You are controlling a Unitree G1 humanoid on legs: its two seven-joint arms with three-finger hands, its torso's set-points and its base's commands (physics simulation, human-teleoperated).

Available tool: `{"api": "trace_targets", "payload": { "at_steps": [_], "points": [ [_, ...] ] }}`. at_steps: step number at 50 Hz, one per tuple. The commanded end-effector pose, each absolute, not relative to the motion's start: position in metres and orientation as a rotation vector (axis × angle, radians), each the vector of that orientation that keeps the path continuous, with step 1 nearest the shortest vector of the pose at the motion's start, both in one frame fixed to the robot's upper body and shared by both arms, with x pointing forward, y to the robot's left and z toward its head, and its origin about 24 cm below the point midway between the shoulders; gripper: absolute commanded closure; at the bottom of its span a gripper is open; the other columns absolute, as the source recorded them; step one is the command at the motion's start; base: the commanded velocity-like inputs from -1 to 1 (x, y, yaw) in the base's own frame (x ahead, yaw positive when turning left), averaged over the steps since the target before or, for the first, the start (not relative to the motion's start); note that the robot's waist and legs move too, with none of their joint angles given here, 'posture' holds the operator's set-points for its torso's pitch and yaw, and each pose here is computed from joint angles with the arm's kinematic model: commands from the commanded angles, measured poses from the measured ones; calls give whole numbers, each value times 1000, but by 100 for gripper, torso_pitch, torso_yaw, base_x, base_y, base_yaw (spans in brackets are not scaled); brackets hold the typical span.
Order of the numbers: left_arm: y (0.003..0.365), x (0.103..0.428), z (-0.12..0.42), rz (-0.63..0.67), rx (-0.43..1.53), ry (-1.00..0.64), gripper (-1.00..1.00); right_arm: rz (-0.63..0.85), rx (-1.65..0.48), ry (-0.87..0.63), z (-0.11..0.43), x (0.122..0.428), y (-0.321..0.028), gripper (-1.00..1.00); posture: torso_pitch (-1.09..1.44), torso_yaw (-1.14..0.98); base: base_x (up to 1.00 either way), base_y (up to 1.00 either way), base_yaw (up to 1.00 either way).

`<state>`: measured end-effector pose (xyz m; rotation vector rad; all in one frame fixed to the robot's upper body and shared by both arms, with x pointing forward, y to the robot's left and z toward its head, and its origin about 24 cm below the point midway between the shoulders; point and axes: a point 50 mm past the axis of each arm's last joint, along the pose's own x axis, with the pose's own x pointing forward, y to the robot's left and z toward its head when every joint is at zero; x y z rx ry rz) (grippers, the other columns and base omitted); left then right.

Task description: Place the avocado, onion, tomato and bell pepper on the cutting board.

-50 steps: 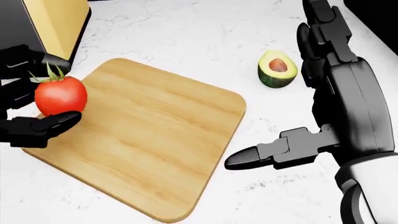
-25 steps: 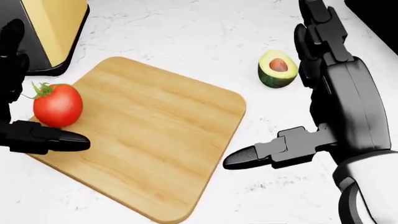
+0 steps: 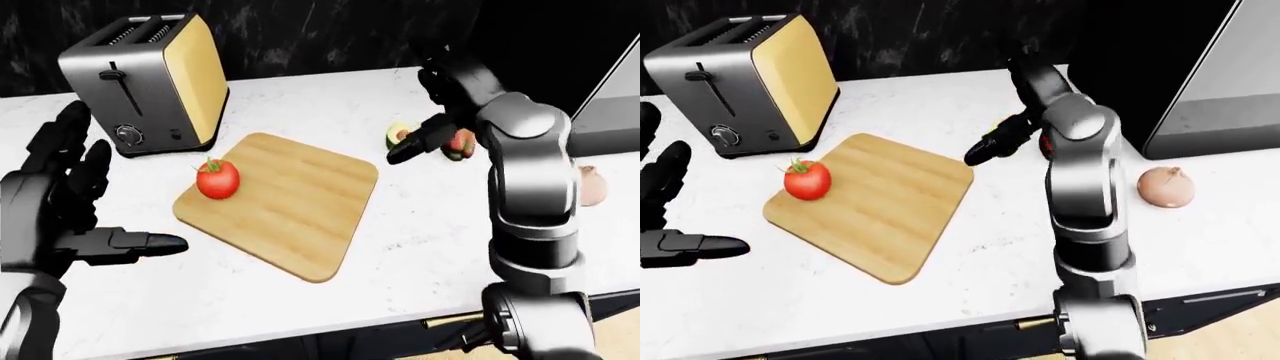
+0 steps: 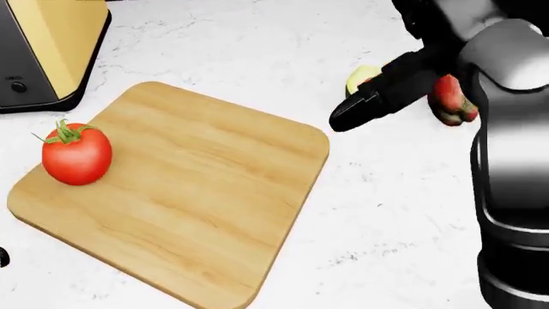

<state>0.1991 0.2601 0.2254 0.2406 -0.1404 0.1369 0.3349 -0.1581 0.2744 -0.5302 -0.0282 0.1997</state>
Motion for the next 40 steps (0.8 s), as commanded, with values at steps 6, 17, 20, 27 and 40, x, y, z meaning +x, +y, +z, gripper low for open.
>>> {"api": "trace_targets", "payload": {
  "at_steps": [6, 17, 20, 27, 40],
  "points": [
    [262, 193, 237, 159, 246, -218, -100, 167, -636, -5, 301, 359, -164, -100, 0, 0, 0, 0, 0],
    [258, 192, 237, 138, 200, -238, -100, 145, -767, 154, 283, 411, -178, -100, 0, 0, 0, 0, 0],
    [258, 193, 236, 135, 201, -233, -100, 143, -789, 180, 279, 421, -180, -100, 0, 0, 0, 0, 0],
    [258, 196, 235, 142, 206, -230, -100, 139, -810, 209, 269, 427, -180, -100, 0, 0, 0, 0, 0],
    [257, 198, 229, 145, 216, -218, -100, 230, -924, 216, 262, 429, -166, -100, 0, 0, 0, 0, 0]
  ]
}}
